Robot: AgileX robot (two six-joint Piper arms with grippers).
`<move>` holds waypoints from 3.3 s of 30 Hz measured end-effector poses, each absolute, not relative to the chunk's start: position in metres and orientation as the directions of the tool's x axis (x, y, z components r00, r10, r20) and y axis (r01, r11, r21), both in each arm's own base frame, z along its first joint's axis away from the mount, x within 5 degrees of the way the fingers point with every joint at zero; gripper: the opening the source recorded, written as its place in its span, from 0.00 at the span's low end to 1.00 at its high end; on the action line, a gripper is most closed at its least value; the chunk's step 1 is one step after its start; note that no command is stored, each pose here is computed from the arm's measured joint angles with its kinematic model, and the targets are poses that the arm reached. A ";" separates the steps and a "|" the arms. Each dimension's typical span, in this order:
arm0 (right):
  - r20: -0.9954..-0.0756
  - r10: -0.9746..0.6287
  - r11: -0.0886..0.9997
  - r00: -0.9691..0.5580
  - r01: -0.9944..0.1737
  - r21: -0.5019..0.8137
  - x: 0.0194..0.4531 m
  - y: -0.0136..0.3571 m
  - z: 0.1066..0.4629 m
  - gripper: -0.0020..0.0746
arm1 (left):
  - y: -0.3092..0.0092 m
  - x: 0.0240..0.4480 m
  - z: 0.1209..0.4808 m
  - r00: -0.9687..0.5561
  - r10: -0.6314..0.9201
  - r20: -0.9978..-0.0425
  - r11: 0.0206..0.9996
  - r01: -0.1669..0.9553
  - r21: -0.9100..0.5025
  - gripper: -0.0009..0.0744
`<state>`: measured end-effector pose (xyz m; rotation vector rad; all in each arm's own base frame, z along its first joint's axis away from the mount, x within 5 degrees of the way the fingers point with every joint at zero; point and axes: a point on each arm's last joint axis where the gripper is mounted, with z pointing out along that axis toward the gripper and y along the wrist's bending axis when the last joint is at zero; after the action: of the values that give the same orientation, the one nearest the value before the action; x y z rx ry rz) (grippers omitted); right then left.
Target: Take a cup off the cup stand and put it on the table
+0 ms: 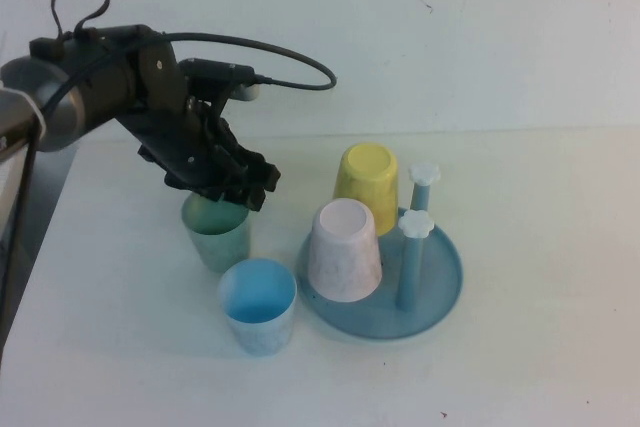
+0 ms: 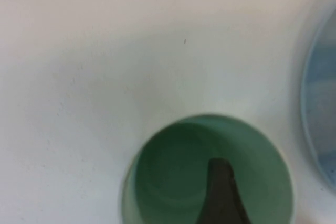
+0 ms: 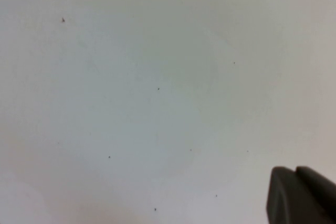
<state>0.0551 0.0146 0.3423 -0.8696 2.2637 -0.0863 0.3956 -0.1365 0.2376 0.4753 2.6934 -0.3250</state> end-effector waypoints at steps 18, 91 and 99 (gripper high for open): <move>-0.805 -0.493 0.801 -0.329 -0.534 -0.271 0.077 0.035 0.320 0.03 | -0.123 0.312 0.389 -0.631 0.160 -0.759 0.850 0.479 -0.219 0.02; -0.734 -0.529 0.785 -0.426 -0.575 -0.232 0.078 0.038 0.271 0.03 | -0.028 0.073 0.297 -0.107 -0.052 -0.993 0.934 0.346 -0.086 0.01; -0.732 -0.534 0.781 -0.422 -0.578 -0.237 0.078 0.038 0.271 0.03 | -0.013 0.073 0.238 -0.099 -0.126 -0.987 0.978 0.154 -0.140 0.01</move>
<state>0.0779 0.0378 0.2713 -0.8254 2.1081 0.0641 0.0735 -0.0125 0.2384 0.0217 1.6533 -0.2347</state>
